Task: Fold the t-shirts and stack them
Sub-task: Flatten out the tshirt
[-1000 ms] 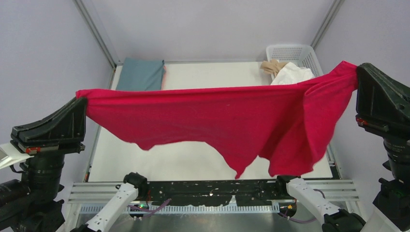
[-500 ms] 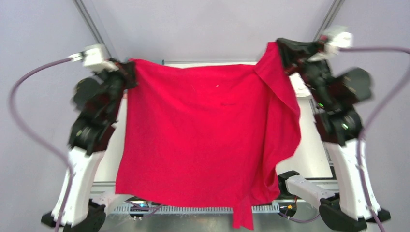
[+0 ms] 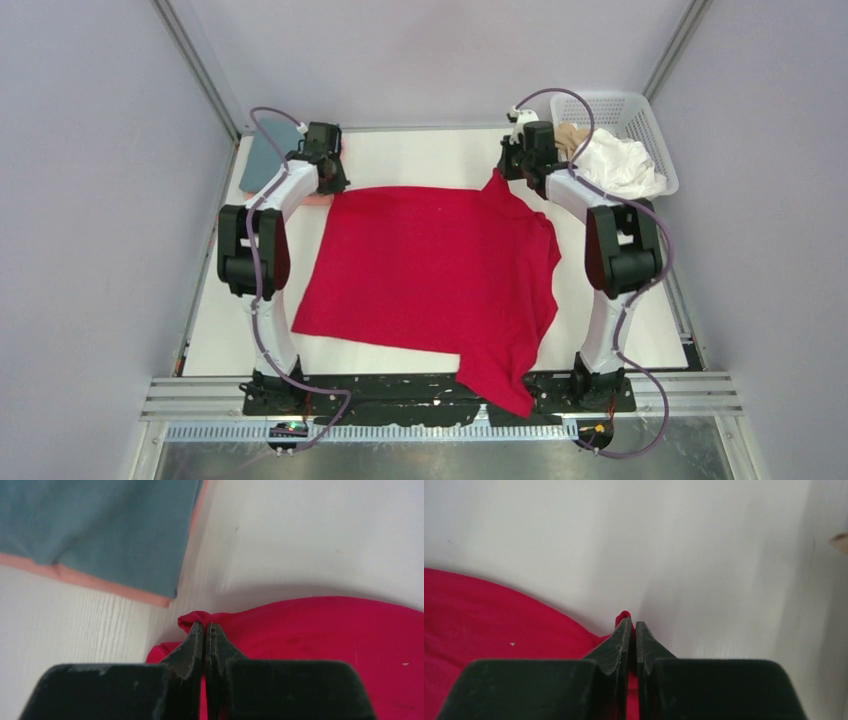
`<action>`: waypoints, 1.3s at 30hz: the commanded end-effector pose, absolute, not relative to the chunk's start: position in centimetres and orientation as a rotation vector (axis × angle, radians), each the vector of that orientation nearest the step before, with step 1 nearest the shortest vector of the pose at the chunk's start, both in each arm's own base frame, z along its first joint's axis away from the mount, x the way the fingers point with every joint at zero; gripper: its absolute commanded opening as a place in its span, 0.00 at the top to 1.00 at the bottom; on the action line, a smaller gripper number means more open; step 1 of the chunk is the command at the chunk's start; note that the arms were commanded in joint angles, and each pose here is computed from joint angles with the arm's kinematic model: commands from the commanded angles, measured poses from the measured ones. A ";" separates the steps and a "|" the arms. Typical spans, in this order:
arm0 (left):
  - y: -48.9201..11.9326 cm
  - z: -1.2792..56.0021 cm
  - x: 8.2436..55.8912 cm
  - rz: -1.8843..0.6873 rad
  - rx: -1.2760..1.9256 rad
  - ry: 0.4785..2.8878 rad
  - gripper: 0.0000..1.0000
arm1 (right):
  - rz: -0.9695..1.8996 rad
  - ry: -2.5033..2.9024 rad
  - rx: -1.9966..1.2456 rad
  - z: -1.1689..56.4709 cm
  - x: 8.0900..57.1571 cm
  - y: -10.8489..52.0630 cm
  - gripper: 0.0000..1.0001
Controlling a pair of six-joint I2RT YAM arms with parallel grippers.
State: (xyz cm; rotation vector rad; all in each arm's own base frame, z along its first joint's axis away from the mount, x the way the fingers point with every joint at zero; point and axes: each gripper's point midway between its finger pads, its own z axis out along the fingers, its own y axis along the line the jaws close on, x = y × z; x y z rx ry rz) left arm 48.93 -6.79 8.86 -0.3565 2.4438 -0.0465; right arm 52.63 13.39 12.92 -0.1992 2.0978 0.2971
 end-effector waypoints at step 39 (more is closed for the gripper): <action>-11.3 10.2 34.5 -0.606 -0.427 2.534 0.00 | 0.244 2.472 -0.175 8.6 43.9 16.6 0.05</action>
